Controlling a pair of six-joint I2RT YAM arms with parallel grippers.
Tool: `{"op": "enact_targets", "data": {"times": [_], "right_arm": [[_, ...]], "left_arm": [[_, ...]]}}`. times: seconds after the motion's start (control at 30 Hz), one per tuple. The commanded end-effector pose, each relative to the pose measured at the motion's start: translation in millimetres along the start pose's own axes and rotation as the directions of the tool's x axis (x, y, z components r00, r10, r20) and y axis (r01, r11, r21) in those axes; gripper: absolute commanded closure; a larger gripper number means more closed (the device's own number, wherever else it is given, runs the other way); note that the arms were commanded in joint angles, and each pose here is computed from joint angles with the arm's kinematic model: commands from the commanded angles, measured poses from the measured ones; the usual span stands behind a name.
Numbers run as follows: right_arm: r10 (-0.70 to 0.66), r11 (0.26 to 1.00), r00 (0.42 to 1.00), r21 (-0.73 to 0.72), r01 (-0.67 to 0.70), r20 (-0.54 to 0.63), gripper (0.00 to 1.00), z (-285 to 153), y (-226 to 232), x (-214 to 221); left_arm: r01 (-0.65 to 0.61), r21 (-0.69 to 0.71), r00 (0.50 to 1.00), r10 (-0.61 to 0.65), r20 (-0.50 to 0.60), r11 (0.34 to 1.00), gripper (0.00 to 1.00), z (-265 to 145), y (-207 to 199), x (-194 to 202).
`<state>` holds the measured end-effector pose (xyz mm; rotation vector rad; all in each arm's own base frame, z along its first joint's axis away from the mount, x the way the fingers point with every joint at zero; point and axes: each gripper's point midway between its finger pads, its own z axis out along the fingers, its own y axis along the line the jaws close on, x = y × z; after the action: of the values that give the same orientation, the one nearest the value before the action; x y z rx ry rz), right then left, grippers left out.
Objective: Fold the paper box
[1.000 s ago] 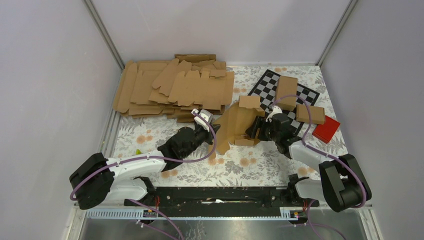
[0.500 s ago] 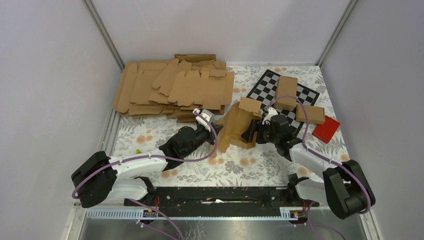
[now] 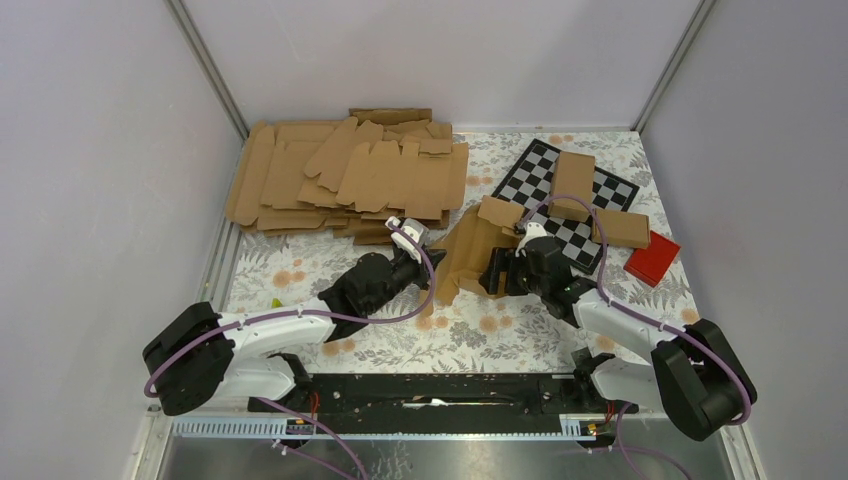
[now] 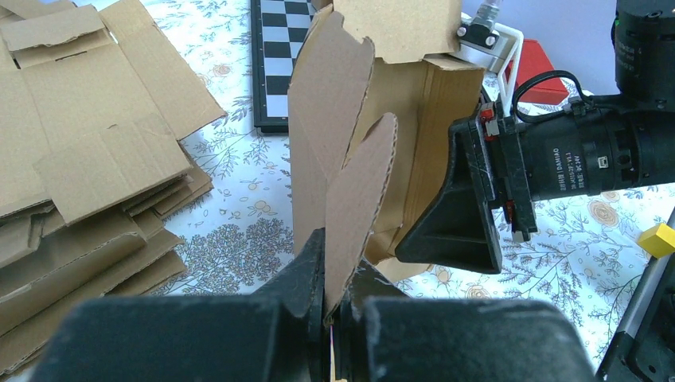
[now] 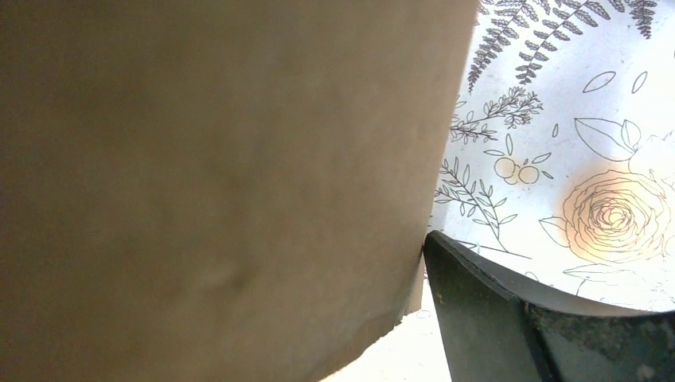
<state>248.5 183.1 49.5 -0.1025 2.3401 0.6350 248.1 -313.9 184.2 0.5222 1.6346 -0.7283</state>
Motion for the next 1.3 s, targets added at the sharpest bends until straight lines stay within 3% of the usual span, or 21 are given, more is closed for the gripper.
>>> {"op": "enact_targets", "data": {"times": [0.0,0.17,0.33,0.47,0.63,0.77,0.93,1.27], "right_arm": [[0.007,0.999,1.000,0.053,-0.006,-0.028,0.18,0,-4,6],[0.062,0.995,0.998,0.080,-0.064,0.026,0.13,-2,-6,-1],[0.163,0.979,0.976,0.095,-0.178,0.145,0.18,-5,-13,-12],[0.182,0.976,0.972,0.096,-0.198,0.147,0.20,-2,-13,-12],[0.091,0.989,0.995,0.114,-0.096,0.044,0.22,2,-13,0],[-0.006,0.998,0.999,0.064,0.008,-0.034,0.12,-2,-1,10],[-0.063,0.998,0.997,-0.009,0.063,-0.036,0.05,-9,12,13],[-0.119,0.993,0.990,0.016,0.121,-0.082,0.08,-1,15,22]], "left_arm": [[0.024,0.042,0.997,-0.027,0.067,0.999,1.00,3,-13,-27],[0.028,0.047,0.997,-0.031,0.067,0.999,1.00,5,-14,-28],[0.032,0.041,0.997,-0.034,0.070,0.999,1.00,4,-13,-28],[0.030,0.042,0.997,-0.033,0.070,0.999,1.00,4,-13,-29],[0.034,0.033,0.997,-0.036,0.073,0.999,1.00,2,-11,-29],[0.036,0.038,0.997,-0.038,0.073,0.999,1.00,2,-12,-29],[0.041,0.039,0.997,-0.044,0.071,0.998,1.00,1,-12,-28],[0.049,0.045,0.997,-0.052,0.065,0.998,1.00,0,-14,-27]]}}
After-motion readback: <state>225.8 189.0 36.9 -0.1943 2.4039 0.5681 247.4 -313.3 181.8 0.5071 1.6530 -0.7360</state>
